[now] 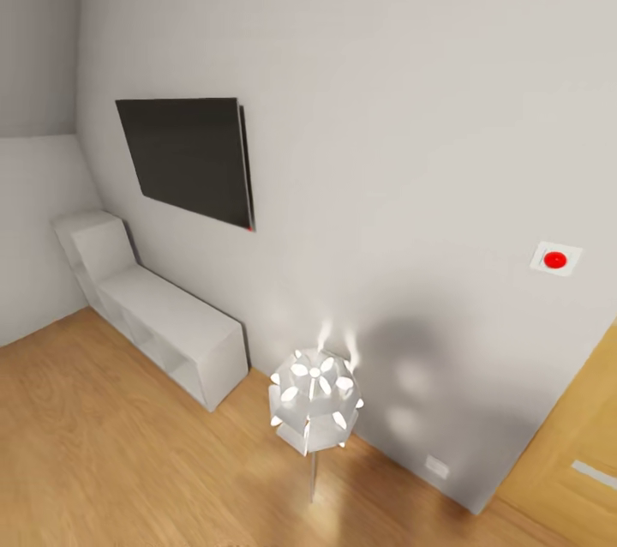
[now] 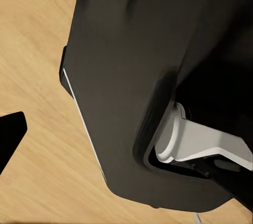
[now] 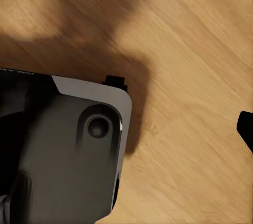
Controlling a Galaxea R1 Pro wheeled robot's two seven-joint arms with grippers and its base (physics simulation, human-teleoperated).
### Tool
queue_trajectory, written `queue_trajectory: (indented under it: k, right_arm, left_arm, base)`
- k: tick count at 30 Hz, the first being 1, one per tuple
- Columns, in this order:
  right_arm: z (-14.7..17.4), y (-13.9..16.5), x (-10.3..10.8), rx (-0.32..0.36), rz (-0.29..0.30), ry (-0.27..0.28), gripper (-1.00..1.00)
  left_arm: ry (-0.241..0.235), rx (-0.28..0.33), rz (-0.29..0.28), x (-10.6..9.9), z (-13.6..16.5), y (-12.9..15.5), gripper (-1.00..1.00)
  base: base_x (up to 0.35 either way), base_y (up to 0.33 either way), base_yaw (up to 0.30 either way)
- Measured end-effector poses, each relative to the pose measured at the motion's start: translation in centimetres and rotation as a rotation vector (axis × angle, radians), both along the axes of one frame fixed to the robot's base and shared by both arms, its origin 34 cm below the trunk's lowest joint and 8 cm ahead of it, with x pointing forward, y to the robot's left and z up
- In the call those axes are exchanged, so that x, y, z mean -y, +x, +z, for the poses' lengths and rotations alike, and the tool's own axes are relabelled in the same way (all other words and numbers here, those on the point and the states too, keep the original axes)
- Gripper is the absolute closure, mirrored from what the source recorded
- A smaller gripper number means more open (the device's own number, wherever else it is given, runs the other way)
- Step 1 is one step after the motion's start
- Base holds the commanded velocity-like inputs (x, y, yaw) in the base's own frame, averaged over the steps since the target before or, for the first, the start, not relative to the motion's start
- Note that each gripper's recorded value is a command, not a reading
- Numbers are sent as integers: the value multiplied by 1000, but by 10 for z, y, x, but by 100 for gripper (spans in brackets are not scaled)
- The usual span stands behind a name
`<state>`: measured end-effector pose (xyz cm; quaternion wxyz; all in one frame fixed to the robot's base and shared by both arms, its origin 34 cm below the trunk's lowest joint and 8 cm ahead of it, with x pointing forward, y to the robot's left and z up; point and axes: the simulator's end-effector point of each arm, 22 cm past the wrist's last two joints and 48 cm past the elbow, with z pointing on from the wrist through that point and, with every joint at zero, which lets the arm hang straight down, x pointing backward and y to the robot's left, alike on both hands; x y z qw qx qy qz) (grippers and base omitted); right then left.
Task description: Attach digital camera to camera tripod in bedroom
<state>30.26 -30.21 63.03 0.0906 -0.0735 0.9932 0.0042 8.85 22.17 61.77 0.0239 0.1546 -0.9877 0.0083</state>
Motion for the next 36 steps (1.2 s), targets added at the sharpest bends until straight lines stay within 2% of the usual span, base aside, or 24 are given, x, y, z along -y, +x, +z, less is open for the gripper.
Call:
queue_trajectory:
  k: [9,30,36]
  right_arm:
    - [0,0,0,0,1,0,-100]
    - [0,0,0,0,1,0,-100]
    - [0,0,0,0,1,0,-100]
  left_arm:
    - [-1,0,17,2,0,0,-100]
    - [-3,2,14,3,0,1,-100]
    - [-3,1,14,3,0,1,-100]
  base:
    - [19,-11,268]
    - [211,-162,268]
    - [79,-61,268]
